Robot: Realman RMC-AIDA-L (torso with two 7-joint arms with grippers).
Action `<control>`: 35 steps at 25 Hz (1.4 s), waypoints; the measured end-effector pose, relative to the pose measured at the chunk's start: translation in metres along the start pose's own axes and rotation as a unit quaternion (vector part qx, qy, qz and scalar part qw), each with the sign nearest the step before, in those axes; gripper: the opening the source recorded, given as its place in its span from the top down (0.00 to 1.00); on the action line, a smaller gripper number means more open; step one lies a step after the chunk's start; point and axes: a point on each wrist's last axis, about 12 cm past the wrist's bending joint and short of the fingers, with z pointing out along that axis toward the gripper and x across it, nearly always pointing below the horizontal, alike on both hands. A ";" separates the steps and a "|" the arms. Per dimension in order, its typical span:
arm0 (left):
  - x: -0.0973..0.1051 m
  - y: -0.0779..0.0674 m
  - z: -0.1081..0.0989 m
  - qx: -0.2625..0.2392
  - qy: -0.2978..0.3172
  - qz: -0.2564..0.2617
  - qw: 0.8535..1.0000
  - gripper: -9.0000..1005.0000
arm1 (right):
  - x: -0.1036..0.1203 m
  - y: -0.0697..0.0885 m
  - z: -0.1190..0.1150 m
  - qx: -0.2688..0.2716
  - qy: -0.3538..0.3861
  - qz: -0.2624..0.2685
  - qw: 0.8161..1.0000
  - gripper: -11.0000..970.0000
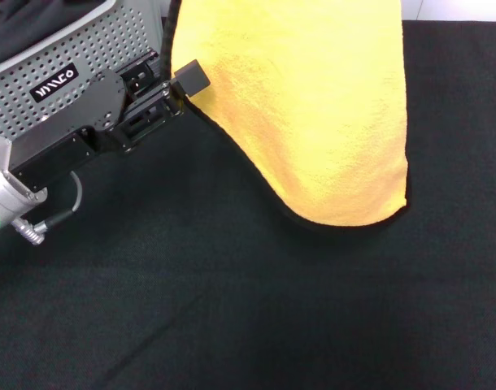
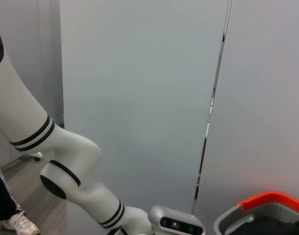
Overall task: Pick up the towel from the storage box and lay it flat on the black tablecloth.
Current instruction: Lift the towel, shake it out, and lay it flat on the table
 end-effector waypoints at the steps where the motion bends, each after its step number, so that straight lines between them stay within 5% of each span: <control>1: 0.000 0.000 0.000 0.000 0.000 -0.001 1.000 0.42 | 0.000 0.000 0.000 0.001 0.000 0.000 1.000 0.96; 8: 0.001 0.001 -0.001 -0.006 0.000 -0.005 1.000 0.49 | 0.000 -0.001 -0.002 0.007 -0.002 0.000 1.000 0.95; 19: 0.004 0.000 -0.001 -0.012 -0.004 -0.007 1.000 0.87 | 0.001 -0.001 -0.005 0.015 -0.005 0.000 1.000 0.95; 35: 0.002 0.000 -0.007 -0.027 -0.018 -0.002 0.999 0.86 | -0.001 0.000 -0.010 0.024 -0.004 -0.004 1.000 0.95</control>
